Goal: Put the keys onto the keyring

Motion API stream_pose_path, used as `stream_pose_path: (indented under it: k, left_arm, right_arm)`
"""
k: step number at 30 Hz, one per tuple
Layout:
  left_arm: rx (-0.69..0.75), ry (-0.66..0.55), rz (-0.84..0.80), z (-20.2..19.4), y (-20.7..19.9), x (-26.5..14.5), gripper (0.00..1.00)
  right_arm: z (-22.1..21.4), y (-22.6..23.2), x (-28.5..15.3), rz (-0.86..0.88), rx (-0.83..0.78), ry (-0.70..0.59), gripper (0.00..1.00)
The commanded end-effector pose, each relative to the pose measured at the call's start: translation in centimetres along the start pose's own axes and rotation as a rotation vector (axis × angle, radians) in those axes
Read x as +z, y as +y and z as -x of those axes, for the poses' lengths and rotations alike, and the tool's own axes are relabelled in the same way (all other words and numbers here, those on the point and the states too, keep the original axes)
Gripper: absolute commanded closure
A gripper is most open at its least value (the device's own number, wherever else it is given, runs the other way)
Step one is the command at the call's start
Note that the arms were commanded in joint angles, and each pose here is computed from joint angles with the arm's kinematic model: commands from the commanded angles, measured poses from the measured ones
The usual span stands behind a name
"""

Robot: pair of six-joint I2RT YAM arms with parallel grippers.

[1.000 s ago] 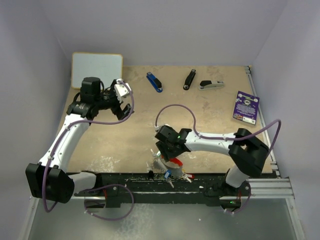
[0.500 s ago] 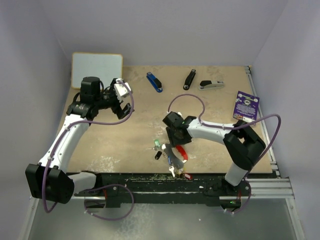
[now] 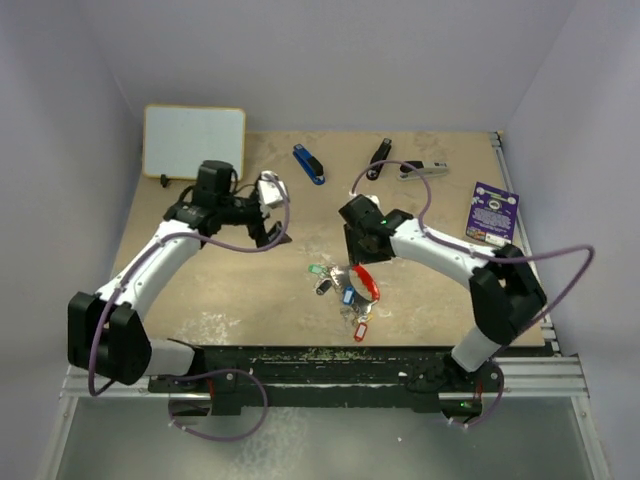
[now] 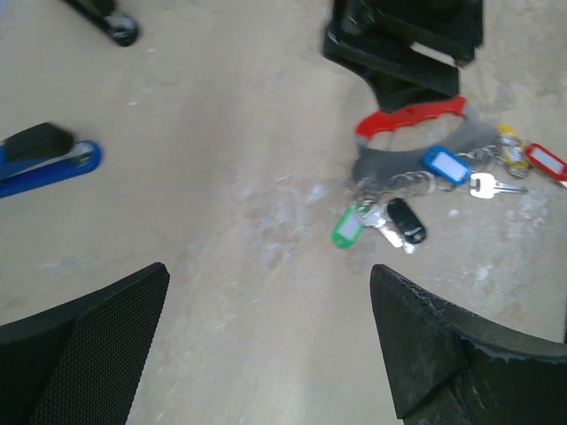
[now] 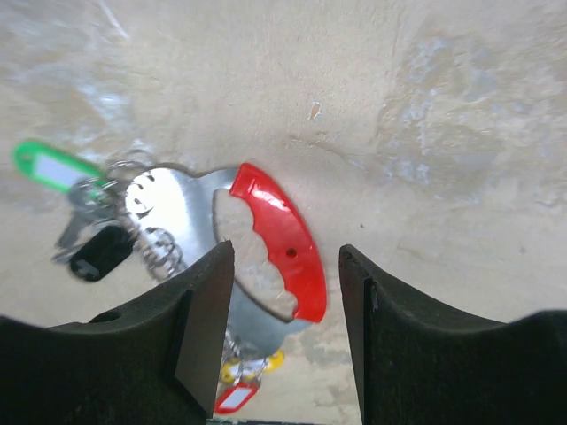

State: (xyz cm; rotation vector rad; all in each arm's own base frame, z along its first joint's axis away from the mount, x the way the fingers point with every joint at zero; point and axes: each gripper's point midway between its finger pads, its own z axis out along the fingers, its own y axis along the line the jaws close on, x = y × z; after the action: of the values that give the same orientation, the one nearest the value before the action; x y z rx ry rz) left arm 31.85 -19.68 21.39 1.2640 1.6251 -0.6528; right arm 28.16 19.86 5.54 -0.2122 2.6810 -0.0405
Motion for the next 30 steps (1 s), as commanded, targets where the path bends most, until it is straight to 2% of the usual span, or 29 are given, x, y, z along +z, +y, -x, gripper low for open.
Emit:
stream_pose_path:
  k: [1, 5, 8, 11, 14, 16, 18, 23, 26, 30]
  left_arm:
    - [0.056, 0.034, -0.182, -1.2, -5.2, 4.0, 0.02]
    - [0.037, 0.112, -0.219, -3.3, -6.8, 6.7, 0.02]
    - [0.049, 0.17, -0.254, -4.9, -8.0, 8.6, 0.02]
    - [0.021, 0.186, -0.266, -5.2, -8.0, 10.3, 0.02]
    - [0.015, 0.205, -0.27, -5.6, -7.5, 11.8, 0.02]
    - [-0.008, 0.269, -0.201, -6.2, -5.9, 12.2, 0.02]
    - [-0.036, 0.336, -0.08, -6.3, -3.0, 11.4, 0.03]
    - [-0.194, 0.24, 0.106, -5.2, 3.4, 6.1, 0.03]
    - [-0.163, 0.278, 0.188, -5.8, 4.8, 3.9, 0.03]
    - [-0.143, 0.257, 0.232, -5.5, 5.4, 2.2, 0.02]
  right_arm:
    - [3.4, -0.6, -6.0, 0.059, 0.057, -0.173, 0.45]
    - [4.6, 0.8, -8.8, 0.193, 0.073, -0.249, 0.49]
    - [6.0, 2.2, -10.3, 0.311, 0.073, -0.357, 0.54]
    - [6.7, 3.0, -11.0, 0.381, 0.059, -0.433, 0.57]
    - [6.1, 3.4, -9.2, 0.407, 0.053, -0.436, 0.6]
    - [5.8, 4.2, -7.9, 0.431, 0.043, -0.4, 0.62]
    - [5.0, 5.5, -6.4, 0.47, 0.016, -0.33, 0.63]
    - [5.6, 7.3, -4.3, 0.499, -0.005, -0.303, 0.72]
    - [6.1, 8.3, -3.9, 0.517, 0.014, -0.276, 0.74]
    - [5.5, 9.3, -3.7, 0.548, 0.034, -0.241, 0.79]
